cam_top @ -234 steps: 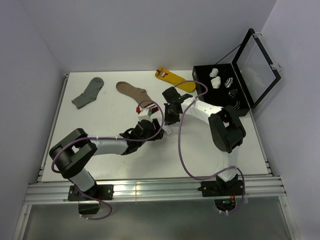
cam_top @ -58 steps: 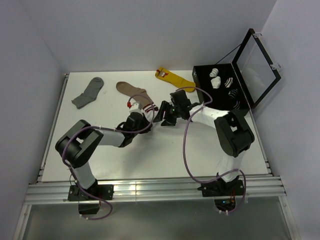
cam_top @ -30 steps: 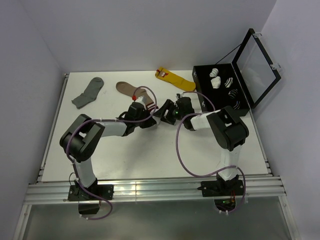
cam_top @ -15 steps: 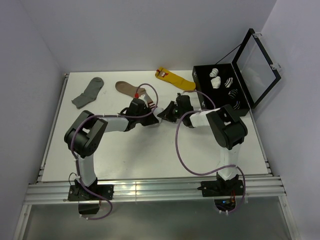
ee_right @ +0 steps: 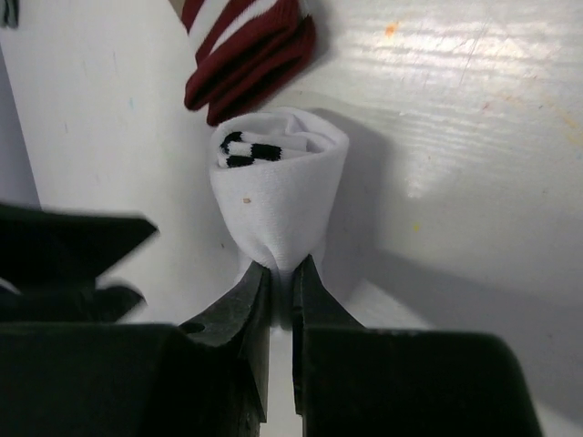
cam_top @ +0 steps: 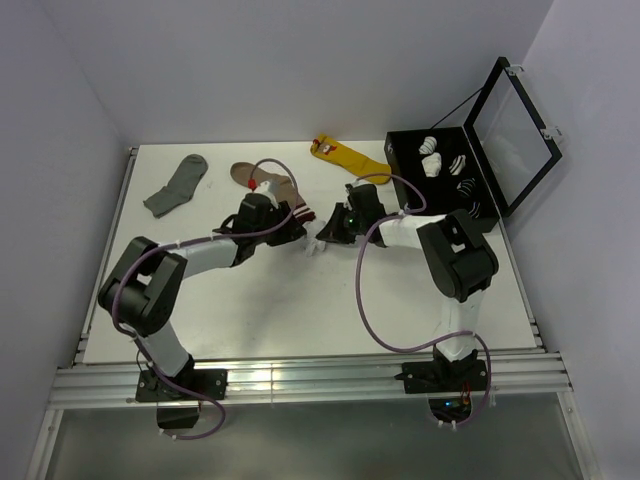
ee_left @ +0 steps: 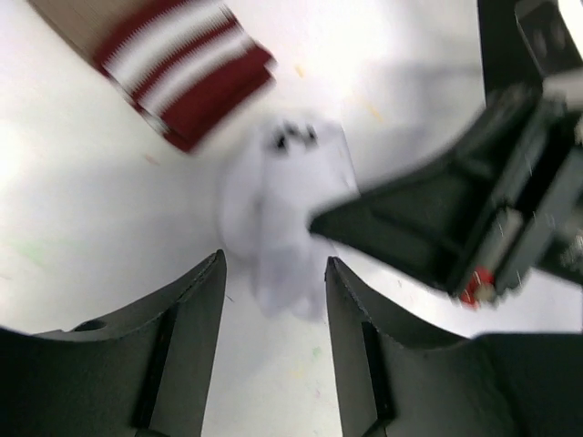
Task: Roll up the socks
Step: Roll the sock at the center of the board.
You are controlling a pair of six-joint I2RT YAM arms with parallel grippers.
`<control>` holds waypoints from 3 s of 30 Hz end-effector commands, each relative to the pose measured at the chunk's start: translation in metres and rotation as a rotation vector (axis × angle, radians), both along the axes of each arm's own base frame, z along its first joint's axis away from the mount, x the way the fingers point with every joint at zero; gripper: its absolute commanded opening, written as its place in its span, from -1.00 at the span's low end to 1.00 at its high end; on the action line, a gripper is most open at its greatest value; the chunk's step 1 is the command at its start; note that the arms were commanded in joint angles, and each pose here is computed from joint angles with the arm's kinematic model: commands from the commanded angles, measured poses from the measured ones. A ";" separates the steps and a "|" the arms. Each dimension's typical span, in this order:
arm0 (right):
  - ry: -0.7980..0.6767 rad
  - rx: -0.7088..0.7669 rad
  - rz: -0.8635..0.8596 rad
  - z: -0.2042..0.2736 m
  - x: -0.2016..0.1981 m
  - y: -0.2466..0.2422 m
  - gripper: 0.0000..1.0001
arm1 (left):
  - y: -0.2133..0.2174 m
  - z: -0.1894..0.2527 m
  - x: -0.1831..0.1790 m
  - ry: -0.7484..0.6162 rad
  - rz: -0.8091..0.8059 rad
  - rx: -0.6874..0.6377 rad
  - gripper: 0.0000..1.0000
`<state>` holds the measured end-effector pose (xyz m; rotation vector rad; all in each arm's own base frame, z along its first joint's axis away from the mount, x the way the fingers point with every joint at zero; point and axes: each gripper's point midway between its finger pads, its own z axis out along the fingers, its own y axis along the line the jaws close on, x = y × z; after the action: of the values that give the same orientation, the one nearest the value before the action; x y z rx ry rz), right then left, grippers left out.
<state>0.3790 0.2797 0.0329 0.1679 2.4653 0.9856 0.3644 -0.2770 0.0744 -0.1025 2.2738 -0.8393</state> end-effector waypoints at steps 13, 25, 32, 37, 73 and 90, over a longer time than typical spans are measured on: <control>0.035 -0.147 0.113 0.010 -0.024 -0.018 -1.00 | -0.005 -0.028 0.019 0.034 0.008 -0.013 -0.25; 0.041 -0.155 0.119 0.011 -0.025 -0.019 -1.00 | -0.014 -0.024 0.003 0.019 -0.009 -0.047 -0.03; 0.048 -0.174 0.122 0.011 -0.025 -0.020 -1.00 | -0.020 -0.030 0.002 0.022 -0.042 -0.065 -0.11; 0.052 -0.198 0.114 0.012 -0.024 -0.023 -1.00 | -0.022 -0.024 -0.004 0.001 -0.056 -0.105 -0.14; 0.066 -0.687 0.100 0.000 -0.026 -0.022 -1.00 | -0.034 0.021 -0.034 -0.257 0.016 -0.032 0.23; 0.143 -0.631 0.146 0.004 -0.033 -0.006 -1.00 | -0.056 -0.002 -0.021 -0.397 0.059 0.307 0.21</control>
<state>0.3538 0.2693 0.0418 -0.1507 2.7652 0.2075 0.3345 -0.3294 0.0659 0.1170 2.0138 -0.5018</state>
